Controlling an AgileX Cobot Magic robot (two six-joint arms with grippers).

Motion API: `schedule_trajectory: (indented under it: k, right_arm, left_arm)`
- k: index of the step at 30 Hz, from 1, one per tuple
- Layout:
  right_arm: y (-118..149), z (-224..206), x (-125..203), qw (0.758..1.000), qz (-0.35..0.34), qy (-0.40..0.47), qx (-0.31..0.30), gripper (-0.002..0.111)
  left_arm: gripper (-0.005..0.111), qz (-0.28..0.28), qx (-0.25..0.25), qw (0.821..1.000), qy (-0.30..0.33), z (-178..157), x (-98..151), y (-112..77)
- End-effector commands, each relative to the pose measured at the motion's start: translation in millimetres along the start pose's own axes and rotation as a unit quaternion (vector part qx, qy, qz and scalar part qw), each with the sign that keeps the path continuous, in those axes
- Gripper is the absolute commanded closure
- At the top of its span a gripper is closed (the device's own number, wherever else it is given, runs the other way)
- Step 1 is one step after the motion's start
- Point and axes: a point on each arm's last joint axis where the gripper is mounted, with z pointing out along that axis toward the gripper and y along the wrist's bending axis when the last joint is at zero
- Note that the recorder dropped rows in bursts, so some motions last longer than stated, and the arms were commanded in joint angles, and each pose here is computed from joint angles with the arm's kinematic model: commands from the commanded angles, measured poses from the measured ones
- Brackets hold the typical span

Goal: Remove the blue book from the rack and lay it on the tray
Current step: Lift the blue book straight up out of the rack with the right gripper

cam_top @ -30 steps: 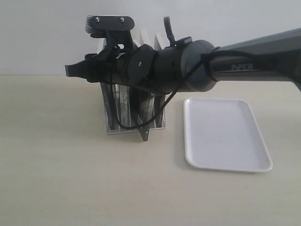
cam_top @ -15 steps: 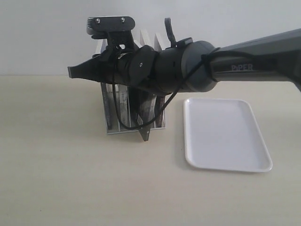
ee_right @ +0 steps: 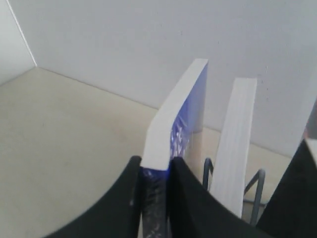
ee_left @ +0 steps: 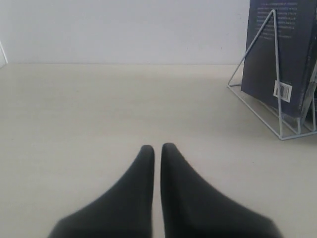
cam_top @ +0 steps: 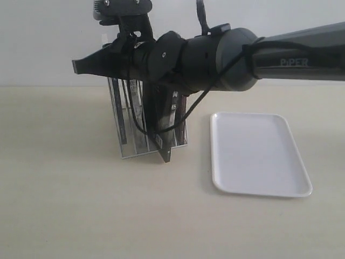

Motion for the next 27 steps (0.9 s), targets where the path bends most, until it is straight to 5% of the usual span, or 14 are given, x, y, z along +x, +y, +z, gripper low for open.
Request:
schedule_trajectory:
  k: [1, 27]
  right_arm:
    - [8.3, -11.8, -34.3, 0.998, -0.024, -0.049, -0.008, 0.109]
    - [10.4, -90.3, -127.6, 0.981, -0.063, -0.182, 0.005, 0.109]
  left_arm:
    - [0.103, 0.000, -0.001, 1.000, -0.007, 0.1, -0.4, 0.1]
    - [0.103, 0.000, -0.001, 1.000, -0.007, 0.1, -0.4, 0.1]
